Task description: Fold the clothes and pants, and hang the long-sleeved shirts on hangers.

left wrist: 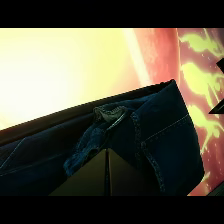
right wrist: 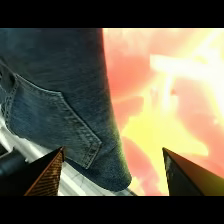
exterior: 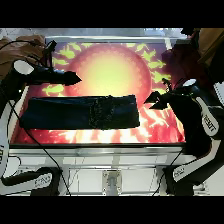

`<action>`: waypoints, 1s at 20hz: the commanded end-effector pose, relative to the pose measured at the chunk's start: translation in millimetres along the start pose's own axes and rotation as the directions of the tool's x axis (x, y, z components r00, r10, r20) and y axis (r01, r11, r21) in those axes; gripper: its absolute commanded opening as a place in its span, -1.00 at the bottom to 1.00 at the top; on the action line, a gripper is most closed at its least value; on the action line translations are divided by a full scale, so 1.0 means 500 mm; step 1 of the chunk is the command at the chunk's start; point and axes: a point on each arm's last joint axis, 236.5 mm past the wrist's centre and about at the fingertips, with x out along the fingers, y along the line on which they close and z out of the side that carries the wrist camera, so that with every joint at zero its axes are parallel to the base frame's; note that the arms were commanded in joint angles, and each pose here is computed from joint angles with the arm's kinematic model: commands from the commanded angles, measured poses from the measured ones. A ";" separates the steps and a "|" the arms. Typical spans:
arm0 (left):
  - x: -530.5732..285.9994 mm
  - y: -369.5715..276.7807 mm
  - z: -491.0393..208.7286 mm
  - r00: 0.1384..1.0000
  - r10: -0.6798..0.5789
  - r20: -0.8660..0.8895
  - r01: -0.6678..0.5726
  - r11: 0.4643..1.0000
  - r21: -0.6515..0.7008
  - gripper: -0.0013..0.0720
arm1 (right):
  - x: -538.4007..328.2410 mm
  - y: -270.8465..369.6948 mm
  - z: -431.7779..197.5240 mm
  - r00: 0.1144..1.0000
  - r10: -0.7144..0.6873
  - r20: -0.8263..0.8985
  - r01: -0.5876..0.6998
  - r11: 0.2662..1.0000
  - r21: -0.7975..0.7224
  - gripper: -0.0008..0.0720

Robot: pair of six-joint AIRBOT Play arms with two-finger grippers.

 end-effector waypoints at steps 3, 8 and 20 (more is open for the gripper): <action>-0.001 0.000 0.001 1.000 0.000 0.001 0.000 0.999 -0.038 -0.92 | 0.117 0.018 -0.011 0.986 0.132 -0.106 -0.138 0.989 -0.054 0.93; -0.001 0.000 0.001 1.000 0.000 0.001 0.000 0.999 -0.037 -0.92 | 0.197 0.075 -0.044 0.978 0.102 -0.181 -0.128 0.982 -0.137 0.88; 0.095 -0.001 -0.157 0.962 -0.004 -0.272 0.002 1.000 -0.007 -0.92 | 0.003 0.265 -0.118 0.945 0.153 -0.289 -0.228 0.942 -0.246 -0.87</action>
